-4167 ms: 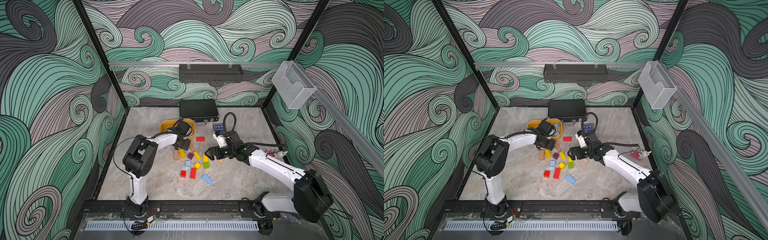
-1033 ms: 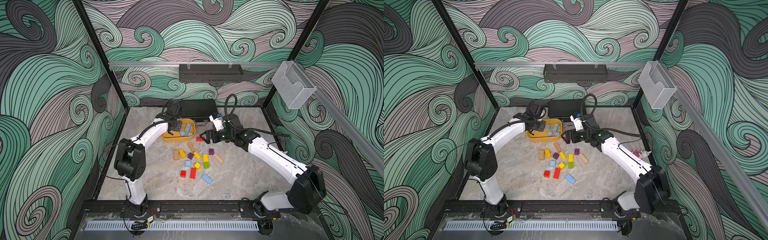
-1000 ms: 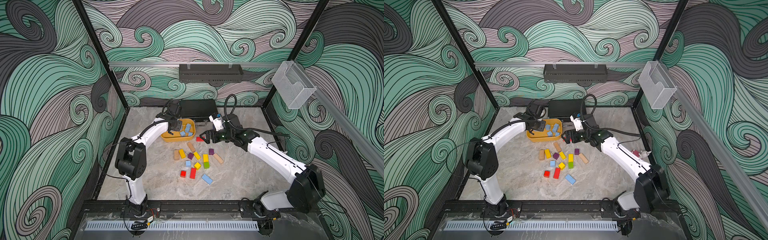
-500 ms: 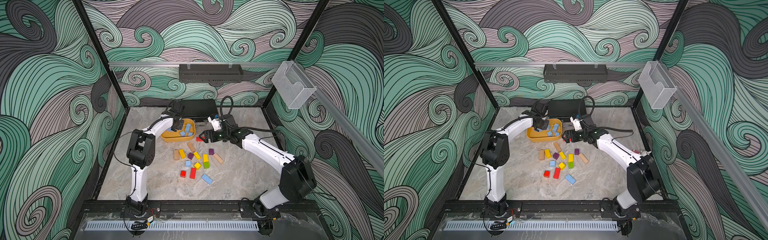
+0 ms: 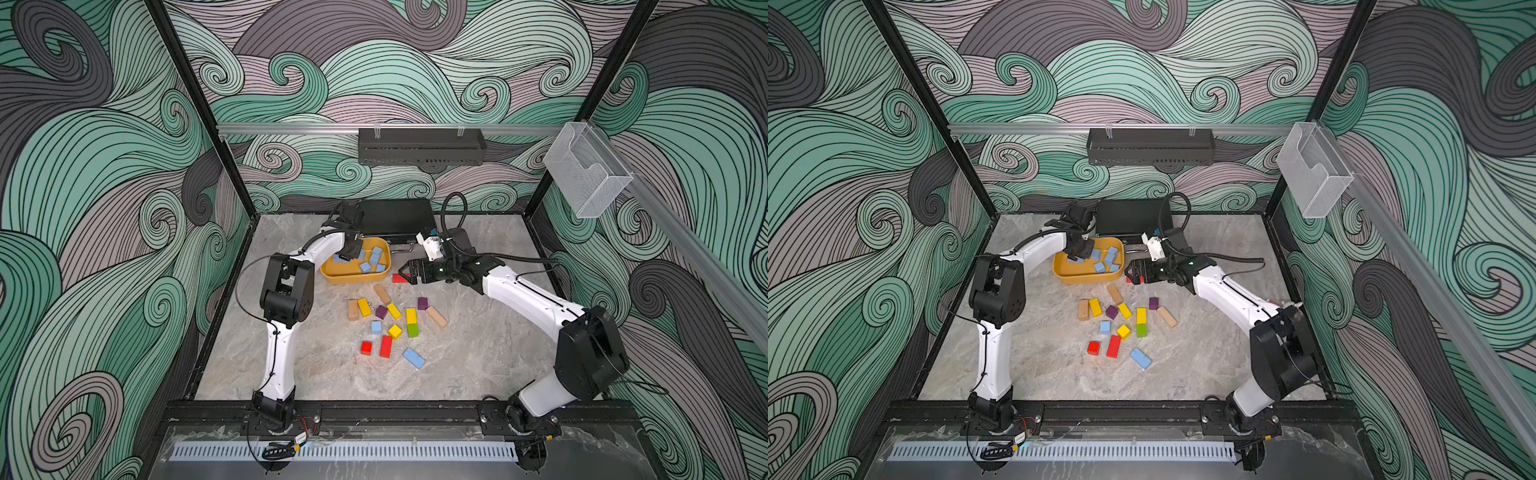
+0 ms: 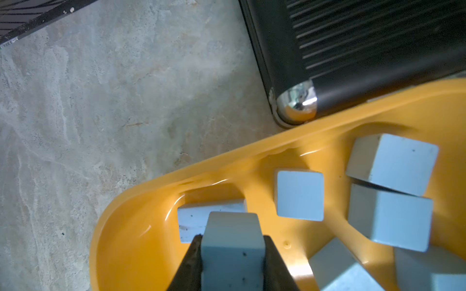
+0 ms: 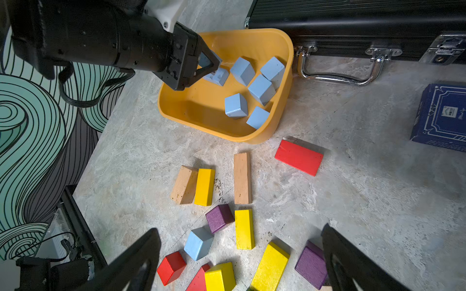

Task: Pick out the blue building blocks
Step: Place the building block in the storage box.

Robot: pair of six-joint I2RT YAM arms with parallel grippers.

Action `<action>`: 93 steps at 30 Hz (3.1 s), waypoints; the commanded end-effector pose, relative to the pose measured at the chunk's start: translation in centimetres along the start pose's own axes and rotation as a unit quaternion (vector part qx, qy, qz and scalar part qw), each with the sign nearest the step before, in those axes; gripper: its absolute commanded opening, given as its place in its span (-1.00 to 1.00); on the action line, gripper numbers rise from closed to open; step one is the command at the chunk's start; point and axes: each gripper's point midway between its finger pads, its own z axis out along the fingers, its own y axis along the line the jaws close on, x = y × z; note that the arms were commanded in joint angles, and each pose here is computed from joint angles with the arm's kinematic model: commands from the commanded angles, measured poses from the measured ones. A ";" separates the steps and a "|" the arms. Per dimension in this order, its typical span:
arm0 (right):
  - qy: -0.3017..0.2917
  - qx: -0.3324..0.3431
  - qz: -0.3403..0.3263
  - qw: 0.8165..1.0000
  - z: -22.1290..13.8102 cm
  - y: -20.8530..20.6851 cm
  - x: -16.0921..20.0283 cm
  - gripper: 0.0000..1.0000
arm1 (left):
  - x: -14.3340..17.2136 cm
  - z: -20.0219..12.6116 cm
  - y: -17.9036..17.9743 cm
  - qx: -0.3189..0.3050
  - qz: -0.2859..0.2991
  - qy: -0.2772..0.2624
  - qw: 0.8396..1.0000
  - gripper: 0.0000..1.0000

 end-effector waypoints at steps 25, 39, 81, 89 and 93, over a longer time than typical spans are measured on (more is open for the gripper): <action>-0.015 -0.014 0.012 1.000 0.1 -0.7 -1.2 0.98 | -0.4 2.9 -2.6 0.056 -0.021 0.011 0.998 -1.00; -0.011 -0.012 0.016 1.000 0.3 -1.0 -0.9 0.98 | -0.4 3.5 -3.3 0.071 -0.036 0.013 0.997 -0.93; 0.000 0.024 0.003 1.000 -6.3 -0.1 1.4 0.98 | -2.4 -10.9 -1.8 0.119 -0.065 -0.056 0.989 0.65; 0.012 0.028 0.000 1.000 -9.5 0.7 3.8 0.98 | -0.8 -16.2 -2.3 0.143 -0.050 -0.099 0.984 0.81; 0.029 0.023 0.001 0.999 -10.8 1.3 5.5 0.98 | 0.5 -18.2 -2.7 0.152 -0.053 -0.112 0.981 0.87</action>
